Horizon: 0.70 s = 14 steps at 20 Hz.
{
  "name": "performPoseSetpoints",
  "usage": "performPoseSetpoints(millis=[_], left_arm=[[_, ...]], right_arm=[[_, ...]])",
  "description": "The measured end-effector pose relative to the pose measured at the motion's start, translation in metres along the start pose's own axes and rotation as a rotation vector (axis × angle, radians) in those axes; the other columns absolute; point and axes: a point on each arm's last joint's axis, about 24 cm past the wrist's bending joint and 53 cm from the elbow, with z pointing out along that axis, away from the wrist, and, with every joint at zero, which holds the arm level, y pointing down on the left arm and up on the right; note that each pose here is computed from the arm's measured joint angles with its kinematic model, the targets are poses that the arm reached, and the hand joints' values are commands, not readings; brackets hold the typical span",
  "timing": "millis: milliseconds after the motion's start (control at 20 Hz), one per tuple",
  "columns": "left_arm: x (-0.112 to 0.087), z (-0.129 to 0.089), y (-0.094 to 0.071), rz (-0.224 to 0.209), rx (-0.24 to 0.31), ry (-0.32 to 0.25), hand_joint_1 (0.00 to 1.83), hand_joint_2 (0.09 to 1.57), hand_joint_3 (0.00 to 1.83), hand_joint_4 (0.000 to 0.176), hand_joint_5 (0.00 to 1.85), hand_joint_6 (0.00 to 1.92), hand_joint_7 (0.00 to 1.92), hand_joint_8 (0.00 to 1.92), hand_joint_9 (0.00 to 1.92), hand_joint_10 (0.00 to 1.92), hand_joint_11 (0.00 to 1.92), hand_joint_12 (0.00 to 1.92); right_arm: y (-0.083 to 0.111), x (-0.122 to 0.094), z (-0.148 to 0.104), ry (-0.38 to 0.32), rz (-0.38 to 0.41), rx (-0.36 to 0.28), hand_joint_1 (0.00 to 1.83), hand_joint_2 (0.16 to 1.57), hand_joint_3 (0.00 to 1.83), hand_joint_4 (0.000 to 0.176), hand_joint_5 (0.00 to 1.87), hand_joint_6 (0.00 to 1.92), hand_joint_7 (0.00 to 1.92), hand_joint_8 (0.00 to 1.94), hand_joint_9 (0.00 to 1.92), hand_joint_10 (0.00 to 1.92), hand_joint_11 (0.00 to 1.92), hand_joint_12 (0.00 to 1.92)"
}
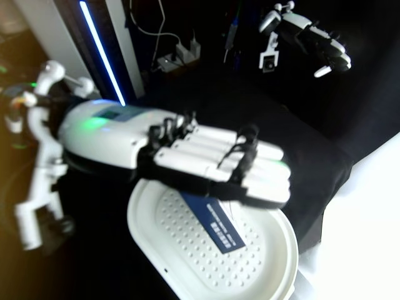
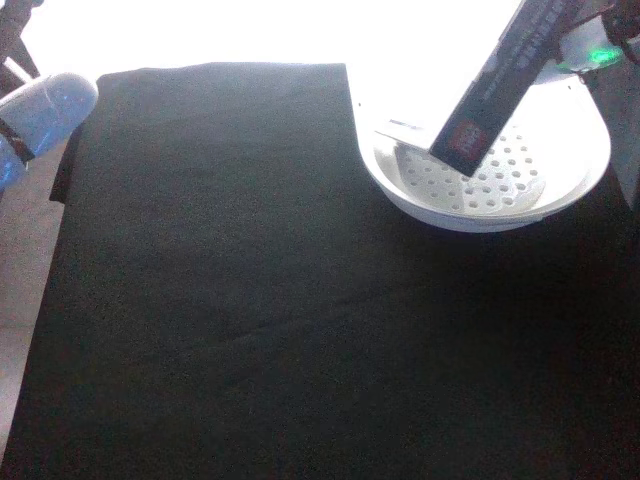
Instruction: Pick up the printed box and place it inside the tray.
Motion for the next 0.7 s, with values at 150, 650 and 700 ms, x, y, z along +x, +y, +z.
performPoseSetpoints(millis=[150, 650, 700], left_arm=[[0.003, 0.000, -0.001, -0.003, 0.007, 0.005, 0.00, 0.88, 0.00, 0.155, 0.00, 0.00, 0.01, 0.00, 0.00, 0.00, 0.00, 0.00], [0.014, -0.002, 0.000, -0.024, 0.003, 0.020, 0.00, 0.88, 0.00, 0.140, 0.01, 0.00, 0.00, 0.00, 0.00, 0.00, 0.00, 0.00], [0.014, -0.002, 0.000, -0.024, 0.003, 0.019, 0.00, 0.88, 0.00, 0.143, 0.01, 0.00, 0.00, 0.00, 0.00, 0.00, 0.00, 0.00]], right_arm=[[0.013, -0.009, 0.000, -0.017, -0.086, -0.013, 0.71, 0.58, 0.00, 0.176, 0.00, 0.00, 0.00, 0.00, 0.00, 0.00, 0.00, 0.00], [-0.009, -0.009, -0.009, -0.004, 0.074, 0.015, 0.67, 0.53, 0.00, 0.176, 0.00, 0.00, 0.00, 0.00, 0.00, 0.00, 0.00, 0.00], [-0.015, -0.006, -0.008, 0.003, 0.100, 0.024, 0.68, 0.53, 0.00, 0.176, 0.00, 0.00, 0.00, 0.00, 0.00, 0.00, 0.00, 0.00]])
